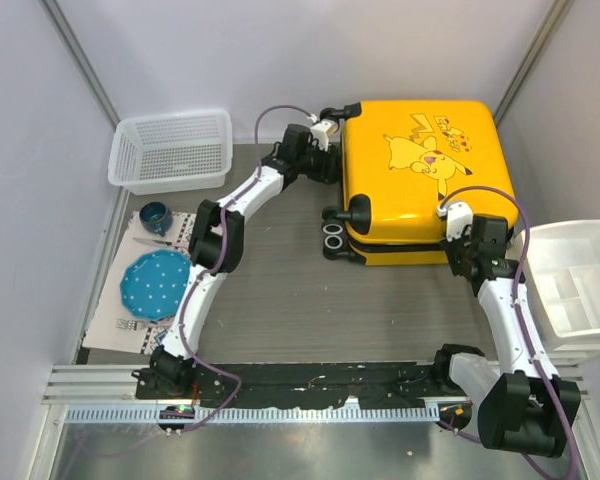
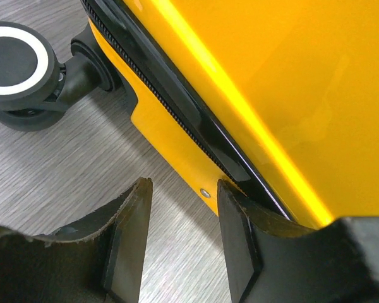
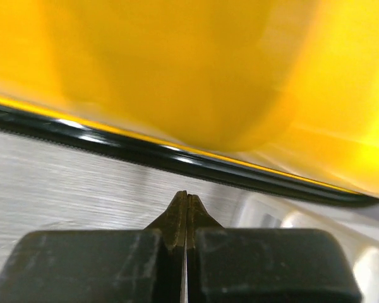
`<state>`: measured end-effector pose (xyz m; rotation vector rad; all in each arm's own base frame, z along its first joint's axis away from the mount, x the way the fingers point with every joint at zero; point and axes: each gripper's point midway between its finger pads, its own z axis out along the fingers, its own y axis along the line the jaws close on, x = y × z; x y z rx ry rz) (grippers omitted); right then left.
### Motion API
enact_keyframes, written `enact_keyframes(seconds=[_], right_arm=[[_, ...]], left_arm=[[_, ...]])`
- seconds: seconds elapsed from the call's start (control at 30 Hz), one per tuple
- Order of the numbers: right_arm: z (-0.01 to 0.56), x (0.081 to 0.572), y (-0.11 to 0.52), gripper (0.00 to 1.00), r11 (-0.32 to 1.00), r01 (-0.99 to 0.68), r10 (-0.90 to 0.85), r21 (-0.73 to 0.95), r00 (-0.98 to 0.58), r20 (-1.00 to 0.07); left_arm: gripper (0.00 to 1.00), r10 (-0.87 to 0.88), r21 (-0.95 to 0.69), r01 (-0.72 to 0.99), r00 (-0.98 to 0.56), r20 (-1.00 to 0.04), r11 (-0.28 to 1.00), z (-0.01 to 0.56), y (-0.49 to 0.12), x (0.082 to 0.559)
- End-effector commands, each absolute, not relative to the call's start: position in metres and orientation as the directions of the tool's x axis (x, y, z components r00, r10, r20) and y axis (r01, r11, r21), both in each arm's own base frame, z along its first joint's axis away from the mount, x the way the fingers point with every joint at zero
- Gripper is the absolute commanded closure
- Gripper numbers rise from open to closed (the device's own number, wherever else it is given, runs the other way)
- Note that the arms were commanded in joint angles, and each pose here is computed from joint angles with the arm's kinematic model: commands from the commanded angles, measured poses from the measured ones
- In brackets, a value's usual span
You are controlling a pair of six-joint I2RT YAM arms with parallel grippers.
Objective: Open, take out, and arrange the luggage
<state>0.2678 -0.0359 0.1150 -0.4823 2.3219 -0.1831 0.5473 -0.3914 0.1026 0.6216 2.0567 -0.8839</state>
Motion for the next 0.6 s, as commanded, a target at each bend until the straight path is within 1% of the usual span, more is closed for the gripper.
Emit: enact_keyframes(seconds=[0.0, 0.07, 0.2, 0.23, 0.27, 0.33, 0.37, 0.4, 0.43, 0.47, 0.5, 0.53, 0.57], right_arm=[[0.144, 0.274, -0.091, 0.99, 0.923, -0.047, -0.313, -0.383, -0.671, -0.672], [0.147, 0.269, -0.107, 0.99, 0.916, 0.01, -0.284, -0.401, -0.688, -0.667], [0.156, 0.263, -0.126, 1.0, 0.91, 0.051, -0.262, -0.411, -0.697, -0.667], [0.156, 0.263, -0.121, 0.98, 0.921, 0.018, -0.269, -0.388, -0.691, -0.671], [0.162, 0.264, -0.123, 0.97, 0.92, 0.029, -0.267, -0.392, -0.685, -0.678], [0.165, 0.268, -0.115, 0.95, 0.933, -0.012, -0.274, -0.359, -0.669, -0.691], [0.17, 0.273, -0.112, 0.95, 0.938, -0.026, -0.278, -0.346, -0.654, -0.704], [0.172, 0.277, -0.112, 0.94, 0.94, -0.025, -0.274, -0.34, -0.649, -0.71], [0.173, 0.279, -0.111, 0.93, 0.943, -0.026, -0.269, -0.332, -0.645, -0.715], [0.177, 0.283, -0.112, 0.92, 0.946, -0.009, -0.253, -0.323, -0.643, -0.723], [0.175, 0.287, -0.116, 0.92, 0.948, 0.006, -0.24, -0.319, -0.648, -0.723], [0.174, 0.289, -0.118, 0.91, 0.948, 0.018, -0.229, -0.317, -0.654, -0.721], [0.173, 0.29, -0.122, 0.91, 0.947, 0.041, -0.213, -0.318, -0.659, -0.721]], left_arm=[[0.49, 0.024, -0.355, 0.849, -0.395, -0.919, 0.391, 0.189, -0.487, 0.502], [0.49, 0.015, -0.354, 0.855, -0.388, -0.922, 0.38, 0.194, -0.495, 0.498], [0.48, 0.0, -0.35, 0.871, -0.373, -0.928, 0.345, 0.198, -0.515, 0.485], [0.45, 0.001, -0.349, 0.871, -0.372, -0.928, 0.345, 0.196, -0.517, 0.484], [0.44, -0.007, -0.355, 0.869, -0.375, -0.927, 0.344, 0.196, -0.521, 0.482], [0.41, -0.019, -0.365, 0.859, -0.385, -0.923, 0.358, 0.196, -0.52, 0.485], [0.39, -0.02, -0.365, 0.855, -0.385, -0.923, 0.368, 0.201, -0.515, 0.487], [0.35, -0.012, -0.369, 0.853, -0.393, -0.919, 0.37, 0.2, -0.509, 0.487], [0.34, -0.003, -0.378, 0.858, -0.402, -0.916, 0.348, 0.203, -0.499, 0.488], [0.33, -0.012, -0.361, 0.87, -0.379, -0.925, 0.337, 0.229, -0.488, 0.485], [0.33, 0.017, -0.356, 0.865, -0.386, -0.922, 0.354, 0.218, -0.474, 0.486], [0.31, 0.019, -0.35, 0.857, -0.386, -0.922, 0.379, 0.221, -0.451, 0.496], [0.3, 0.006, -0.305, 0.876, -0.331, -0.944, 0.372, 0.256, -0.434, 0.491]])
